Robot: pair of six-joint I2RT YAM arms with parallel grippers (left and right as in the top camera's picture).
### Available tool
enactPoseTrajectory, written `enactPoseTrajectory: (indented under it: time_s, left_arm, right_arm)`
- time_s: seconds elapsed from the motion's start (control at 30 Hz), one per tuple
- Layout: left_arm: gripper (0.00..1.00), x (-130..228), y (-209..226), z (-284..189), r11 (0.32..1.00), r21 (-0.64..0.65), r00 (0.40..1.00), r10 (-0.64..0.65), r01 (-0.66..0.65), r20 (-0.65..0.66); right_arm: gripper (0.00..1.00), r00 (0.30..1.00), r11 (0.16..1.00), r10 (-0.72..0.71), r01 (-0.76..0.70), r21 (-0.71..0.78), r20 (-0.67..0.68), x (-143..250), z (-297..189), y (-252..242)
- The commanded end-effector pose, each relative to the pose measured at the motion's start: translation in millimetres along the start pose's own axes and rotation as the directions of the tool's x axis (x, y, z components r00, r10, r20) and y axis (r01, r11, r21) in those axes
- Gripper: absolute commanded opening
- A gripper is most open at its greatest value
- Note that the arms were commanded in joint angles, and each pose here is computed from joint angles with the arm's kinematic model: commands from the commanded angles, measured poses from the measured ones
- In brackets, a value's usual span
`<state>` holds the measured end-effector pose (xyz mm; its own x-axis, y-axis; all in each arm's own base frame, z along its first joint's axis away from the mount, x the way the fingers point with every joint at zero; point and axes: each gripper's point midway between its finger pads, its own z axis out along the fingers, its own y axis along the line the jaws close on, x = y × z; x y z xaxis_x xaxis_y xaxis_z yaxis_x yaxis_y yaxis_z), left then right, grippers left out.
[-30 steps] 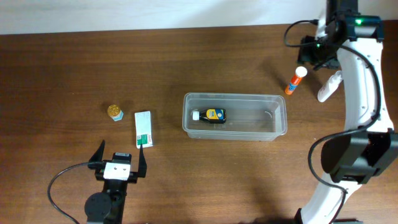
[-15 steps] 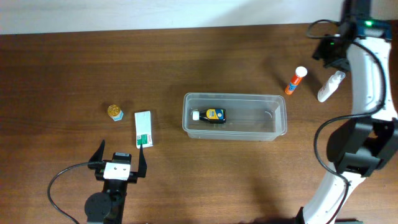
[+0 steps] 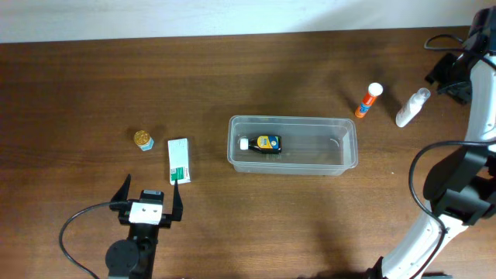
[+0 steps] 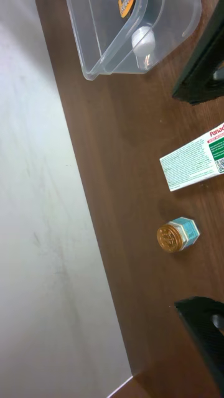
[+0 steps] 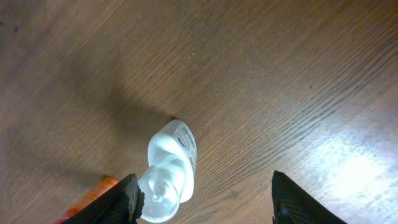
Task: Pack container
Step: 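Move the right gripper to the white spray bottle and grasp it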
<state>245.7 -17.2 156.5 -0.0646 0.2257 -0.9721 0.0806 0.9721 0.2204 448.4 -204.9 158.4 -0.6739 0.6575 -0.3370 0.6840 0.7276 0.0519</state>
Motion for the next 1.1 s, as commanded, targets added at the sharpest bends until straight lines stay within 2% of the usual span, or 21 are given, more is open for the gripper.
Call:
enactPoseTrajectory:
  time_s: [0.0, 0.2, 0.7, 1.07]
  left_arm:
    - [0.99, 1, 2, 0, 1.0, -0.009, 1.0, 0.012, -0.012, 0.0]
    - [0.99, 1, 2, 0, 1.0, -0.009, 1.0, 0.012, -0.012, 0.0]
    - [0.99, 1, 2, 0, 1.0, -0.009, 1.0, 0.012, -0.012, 0.0]
    - [0.99, 1, 2, 0, 1.0, -0.009, 1.0, 0.012, -0.012, 0.0]
  right_arm:
    - [0.61, 0.998, 0.998, -0.042, 0.039, -0.048, -0.053, 7, 20, 12]
    - [0.6, 0.984, 0.985, -0.145, 0.134, -0.113, -0.099, 17, 40, 24]
    - [0.6, 0.986, 0.984, -0.145, 0.135, -0.118, -0.081, 12, 41, 26]
    - [0.49, 0.971, 0.973, -0.196, 0.175, -0.149, -0.135, 27, 39, 27]
